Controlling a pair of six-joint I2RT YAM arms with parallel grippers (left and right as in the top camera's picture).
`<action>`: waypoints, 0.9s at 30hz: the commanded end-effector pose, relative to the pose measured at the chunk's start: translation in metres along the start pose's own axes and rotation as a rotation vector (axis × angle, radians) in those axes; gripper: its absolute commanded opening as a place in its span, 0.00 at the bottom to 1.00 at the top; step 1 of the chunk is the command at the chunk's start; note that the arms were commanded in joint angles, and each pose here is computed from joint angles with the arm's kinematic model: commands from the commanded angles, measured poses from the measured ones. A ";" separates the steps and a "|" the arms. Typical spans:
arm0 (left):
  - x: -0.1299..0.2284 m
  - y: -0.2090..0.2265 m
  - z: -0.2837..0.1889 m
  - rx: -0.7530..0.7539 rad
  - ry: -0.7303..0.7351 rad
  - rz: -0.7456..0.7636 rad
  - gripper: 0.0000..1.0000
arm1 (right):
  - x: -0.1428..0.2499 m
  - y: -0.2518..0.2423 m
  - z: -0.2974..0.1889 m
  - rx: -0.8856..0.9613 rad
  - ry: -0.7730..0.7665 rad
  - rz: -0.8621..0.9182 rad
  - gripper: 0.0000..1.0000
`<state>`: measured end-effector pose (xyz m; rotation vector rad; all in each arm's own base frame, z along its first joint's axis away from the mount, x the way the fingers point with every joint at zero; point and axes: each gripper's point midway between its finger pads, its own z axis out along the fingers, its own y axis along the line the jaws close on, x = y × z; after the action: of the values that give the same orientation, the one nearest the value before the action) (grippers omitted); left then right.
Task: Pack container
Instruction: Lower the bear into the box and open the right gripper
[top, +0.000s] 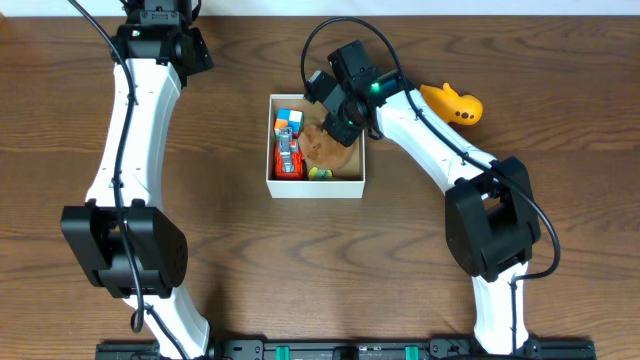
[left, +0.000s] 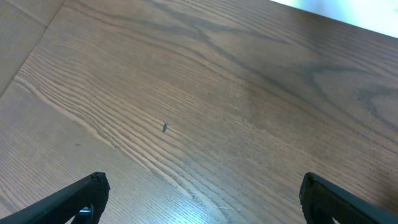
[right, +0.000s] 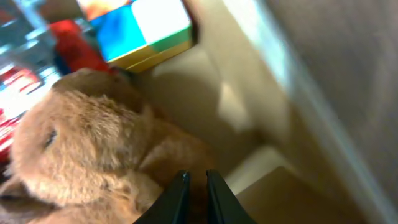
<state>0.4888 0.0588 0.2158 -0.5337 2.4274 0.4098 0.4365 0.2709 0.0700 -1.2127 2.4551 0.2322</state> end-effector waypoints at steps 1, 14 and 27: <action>-0.003 0.001 -0.002 0.001 -0.008 -0.007 0.98 | -0.003 0.020 -0.005 -0.123 -0.021 0.008 0.12; -0.003 0.001 -0.002 0.001 -0.008 -0.007 0.98 | 0.007 0.031 -0.028 -0.181 0.053 0.000 0.01; -0.003 0.001 -0.002 0.001 -0.008 -0.007 0.98 | 0.001 0.001 -0.067 -0.155 0.043 0.036 0.01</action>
<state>0.4888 0.0588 0.2158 -0.5337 2.4274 0.4098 0.4104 0.2550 0.1192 -1.2640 2.5656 0.4064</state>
